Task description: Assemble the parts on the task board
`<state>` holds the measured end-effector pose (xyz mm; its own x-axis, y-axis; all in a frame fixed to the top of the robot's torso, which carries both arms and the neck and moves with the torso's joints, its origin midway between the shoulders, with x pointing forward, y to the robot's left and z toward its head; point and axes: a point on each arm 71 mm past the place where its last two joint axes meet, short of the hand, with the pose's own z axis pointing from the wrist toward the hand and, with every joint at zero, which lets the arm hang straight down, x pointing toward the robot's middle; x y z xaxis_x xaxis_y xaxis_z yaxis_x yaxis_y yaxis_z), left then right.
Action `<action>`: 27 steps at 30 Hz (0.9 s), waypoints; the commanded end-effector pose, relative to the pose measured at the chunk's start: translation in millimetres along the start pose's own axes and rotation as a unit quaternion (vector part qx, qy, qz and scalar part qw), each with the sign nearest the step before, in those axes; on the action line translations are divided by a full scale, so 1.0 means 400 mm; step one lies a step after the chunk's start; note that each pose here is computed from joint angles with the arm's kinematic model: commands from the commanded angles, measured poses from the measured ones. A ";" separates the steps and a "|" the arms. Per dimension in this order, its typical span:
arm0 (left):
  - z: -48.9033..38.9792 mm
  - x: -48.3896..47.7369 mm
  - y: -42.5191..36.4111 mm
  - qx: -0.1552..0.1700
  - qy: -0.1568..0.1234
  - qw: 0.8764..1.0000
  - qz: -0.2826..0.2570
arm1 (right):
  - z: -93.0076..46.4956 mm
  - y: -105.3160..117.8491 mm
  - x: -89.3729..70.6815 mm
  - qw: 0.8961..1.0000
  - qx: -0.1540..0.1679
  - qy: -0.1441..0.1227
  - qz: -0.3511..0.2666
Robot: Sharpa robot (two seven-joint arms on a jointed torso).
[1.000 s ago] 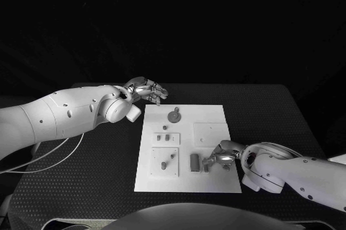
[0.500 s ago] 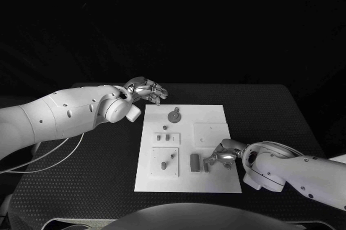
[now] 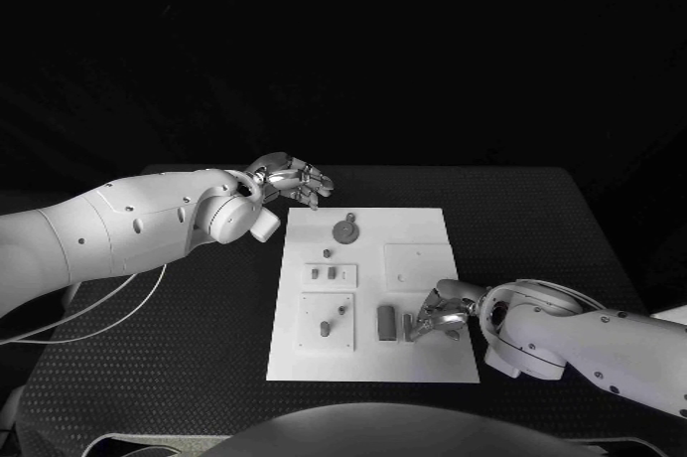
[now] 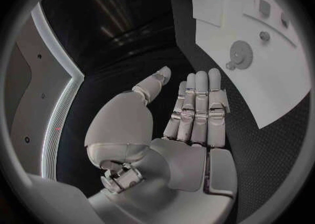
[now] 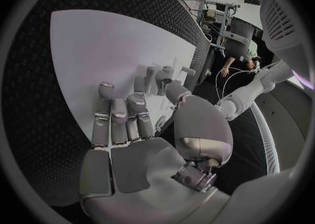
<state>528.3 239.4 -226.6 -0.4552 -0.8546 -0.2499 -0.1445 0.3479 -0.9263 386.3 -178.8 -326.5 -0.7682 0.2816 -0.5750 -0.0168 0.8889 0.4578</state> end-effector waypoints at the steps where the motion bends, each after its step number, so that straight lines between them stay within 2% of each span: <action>1: 0.002 0.007 -0.004 0.004 0.009 1.000 0.000 | 0.004 0.005 0.010 1.000 -0.006 0.021 -0.020; 10: 0.002 0.007 -0.004 0.004 0.009 1.000 0.000 | 0.012 -0.001 0.008 1.000 0.003 0.009 -0.025; 18: 0.002 0.007 -0.004 0.004 0.010 1.000 0.000 | 0.024 -0.007 0.011 0.999 0.012 0.010 -0.049; 22: 0.002 0.007 -0.004 0.004 0.010 1.000 0.000 | 0.027 -0.012 0.005 0.997 0.016 -0.008 -0.073; 27: 0.002 0.006 -0.004 0.004 0.009 1.000 0.000 | 0.028 -0.011 0.005 0.997 0.017 -0.008 -0.071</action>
<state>528.3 238.9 -226.8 -0.4578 -0.8534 -0.2491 -0.1454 0.3483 -0.9261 391.9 -173.3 -333.3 -0.7587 0.2004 -0.6198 -0.0857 0.9125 0.4000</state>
